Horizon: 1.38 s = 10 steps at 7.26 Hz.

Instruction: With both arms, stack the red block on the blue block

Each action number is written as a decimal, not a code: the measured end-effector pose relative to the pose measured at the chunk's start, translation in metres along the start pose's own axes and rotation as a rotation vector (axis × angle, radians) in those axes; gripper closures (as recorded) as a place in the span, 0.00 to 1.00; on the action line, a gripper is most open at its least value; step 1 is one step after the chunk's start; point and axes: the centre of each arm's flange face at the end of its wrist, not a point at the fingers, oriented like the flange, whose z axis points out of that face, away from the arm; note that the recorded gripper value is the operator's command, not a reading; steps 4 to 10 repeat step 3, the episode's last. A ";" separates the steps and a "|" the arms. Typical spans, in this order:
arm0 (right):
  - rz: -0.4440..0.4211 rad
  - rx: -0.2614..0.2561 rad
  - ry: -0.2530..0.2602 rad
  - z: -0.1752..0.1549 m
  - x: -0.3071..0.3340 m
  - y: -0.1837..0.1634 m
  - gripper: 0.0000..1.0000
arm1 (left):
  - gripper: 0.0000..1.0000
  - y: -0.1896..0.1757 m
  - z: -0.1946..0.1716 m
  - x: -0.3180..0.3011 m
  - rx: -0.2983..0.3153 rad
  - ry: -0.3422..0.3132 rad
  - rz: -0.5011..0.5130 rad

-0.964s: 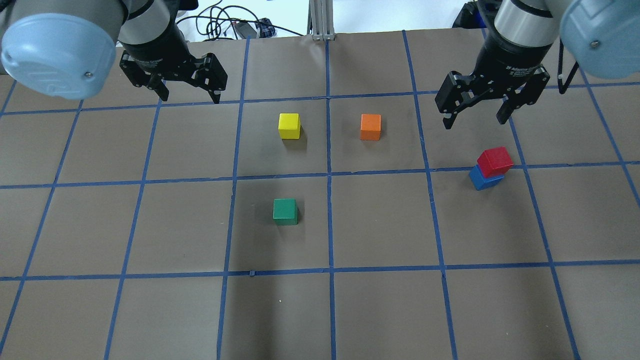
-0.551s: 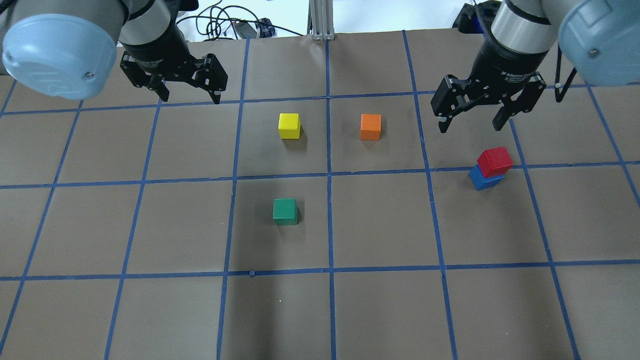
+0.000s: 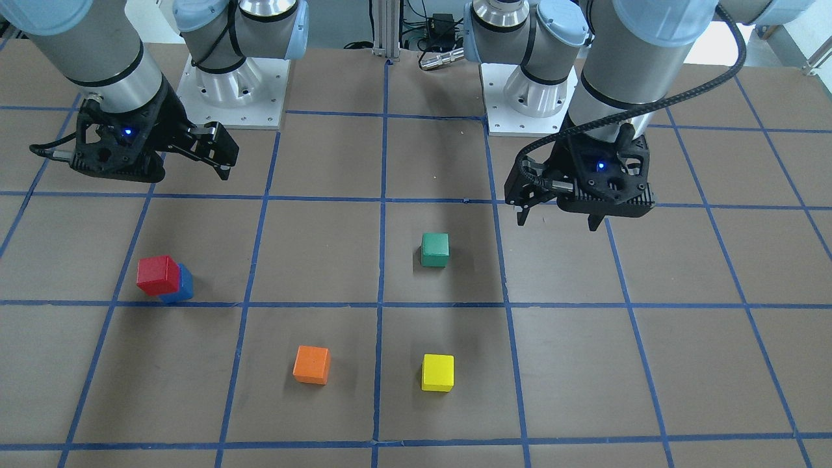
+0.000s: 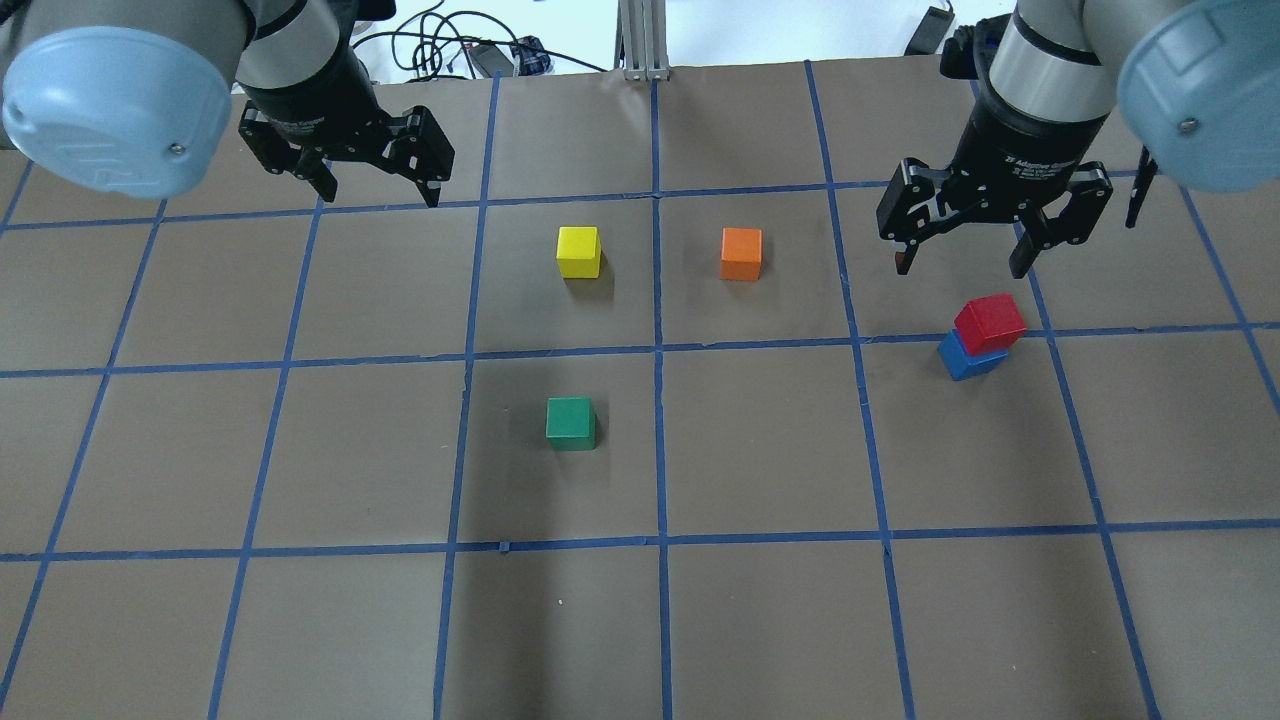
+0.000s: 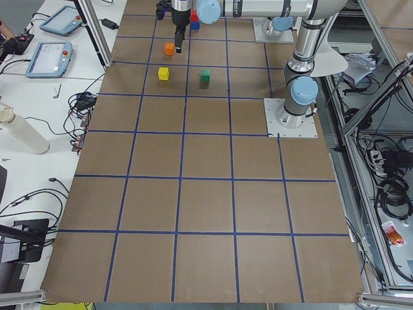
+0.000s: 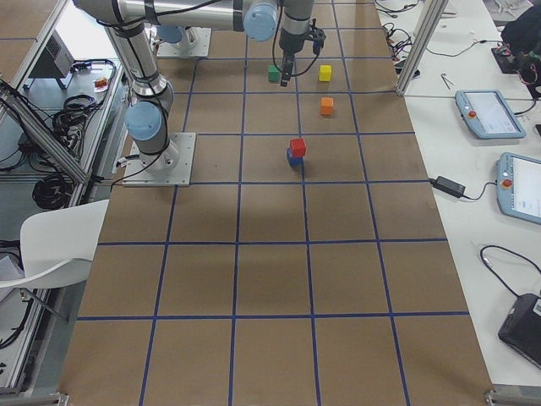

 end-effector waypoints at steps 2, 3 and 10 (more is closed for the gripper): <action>0.001 0.001 0.001 0.001 0.000 0.004 0.00 | 0.00 0.002 0.001 0.001 -0.003 0.001 -0.001; 0.001 0.001 0.002 0.001 0.000 0.004 0.00 | 0.00 0.002 0.002 0.001 0.000 0.001 -0.001; 0.001 0.001 0.002 0.001 0.000 0.004 0.00 | 0.00 0.002 0.002 0.001 0.000 0.001 -0.001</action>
